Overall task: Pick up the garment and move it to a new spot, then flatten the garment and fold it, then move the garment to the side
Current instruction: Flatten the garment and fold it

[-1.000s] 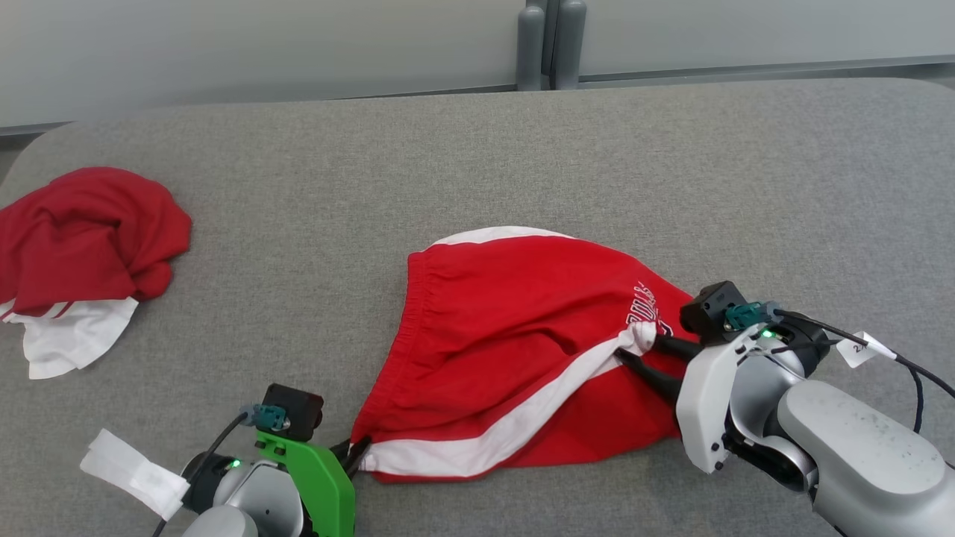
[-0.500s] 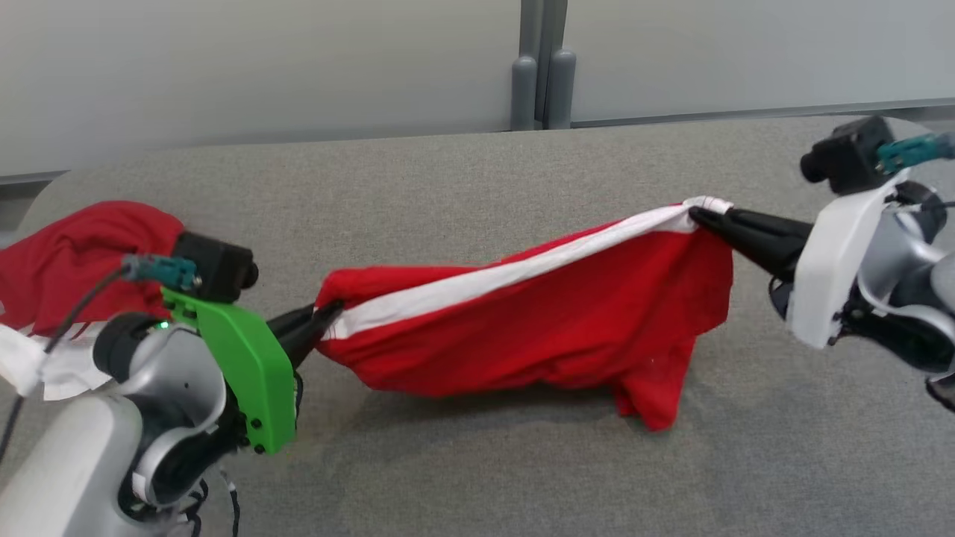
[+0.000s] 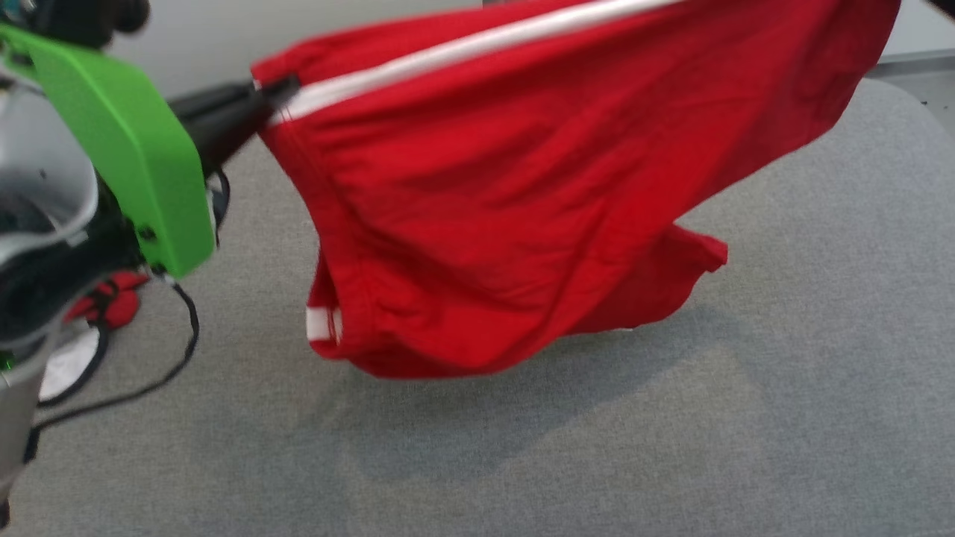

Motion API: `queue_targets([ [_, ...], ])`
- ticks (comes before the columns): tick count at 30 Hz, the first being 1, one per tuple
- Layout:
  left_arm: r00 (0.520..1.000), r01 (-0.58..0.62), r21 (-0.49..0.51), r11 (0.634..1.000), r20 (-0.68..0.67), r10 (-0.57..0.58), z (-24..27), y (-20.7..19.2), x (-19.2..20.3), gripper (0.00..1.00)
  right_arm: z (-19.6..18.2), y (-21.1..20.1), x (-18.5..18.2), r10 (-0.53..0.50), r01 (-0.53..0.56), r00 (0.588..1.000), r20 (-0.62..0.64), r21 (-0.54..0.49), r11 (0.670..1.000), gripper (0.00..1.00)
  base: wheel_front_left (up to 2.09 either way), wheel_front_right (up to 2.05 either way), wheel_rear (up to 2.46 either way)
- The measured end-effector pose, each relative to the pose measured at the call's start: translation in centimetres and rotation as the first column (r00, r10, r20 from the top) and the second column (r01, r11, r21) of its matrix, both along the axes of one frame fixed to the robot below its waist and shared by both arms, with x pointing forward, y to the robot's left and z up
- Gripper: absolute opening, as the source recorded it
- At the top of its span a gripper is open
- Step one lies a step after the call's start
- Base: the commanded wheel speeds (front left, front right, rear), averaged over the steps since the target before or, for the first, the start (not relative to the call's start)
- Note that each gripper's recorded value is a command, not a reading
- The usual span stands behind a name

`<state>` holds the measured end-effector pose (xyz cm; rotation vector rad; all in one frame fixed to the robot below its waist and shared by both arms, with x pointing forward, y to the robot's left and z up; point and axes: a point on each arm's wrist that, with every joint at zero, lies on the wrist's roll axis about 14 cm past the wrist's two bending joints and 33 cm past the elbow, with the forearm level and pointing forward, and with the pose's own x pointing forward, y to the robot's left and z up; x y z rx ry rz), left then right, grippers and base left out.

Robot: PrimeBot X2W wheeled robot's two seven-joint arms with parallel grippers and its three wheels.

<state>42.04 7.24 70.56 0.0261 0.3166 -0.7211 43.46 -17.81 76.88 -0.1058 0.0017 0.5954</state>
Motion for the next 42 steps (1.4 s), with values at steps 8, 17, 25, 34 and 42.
queue_targets([
  [8, 0.971, -0.181, -0.034, 0.983, 0.153, 0.184, 5.9, 0.0, 12.0, 0.00, 5.6, 0.1, 9.0, -0.121, 0.124, 0.963, 0.240, 0.000, 0.992, 0.00, 0.00, 0.00, 0.00],
  [17, 0.856, -0.283, -0.148, 0.948, 0.406, 0.319, 7.0, -0.5, 23.7, 0.00, 8.1, 1.7, 20.5, -0.231, 0.192, 0.859, 0.457, 0.132, 0.973, 0.00, 0.00, 0.00, 0.00],
  [25, 0.825, -0.287, -0.107, 0.952, 0.477, 0.303, -3.1, -0.8, 31.5, 0.00, -2.9, 5.2, 30.2, -0.242, 0.157, 0.898, 0.369, 0.244, 0.957, 0.00, 0.00, 0.00, 0.00],
  [34, 0.973, -0.230, 0.026, 0.973, 0.023, 0.230, -28.6, -1.2, 29.3, 0.00, -30.3, 6.5, 29.3, -0.125, 0.135, 0.990, -0.073, 0.153, 0.979, 0.00, 0.00, 0.00, 0.00],
  [42, 0.967, -0.193, -0.026, 0.981, -0.173, 0.186, -33.5, -0.3, 20.8, 0.00, -36.1, 3.8, 20.0, -0.046, 0.070, 0.974, -0.222, 0.100, 0.993, 0.00, 0.00, 0.00, 0.00],
])
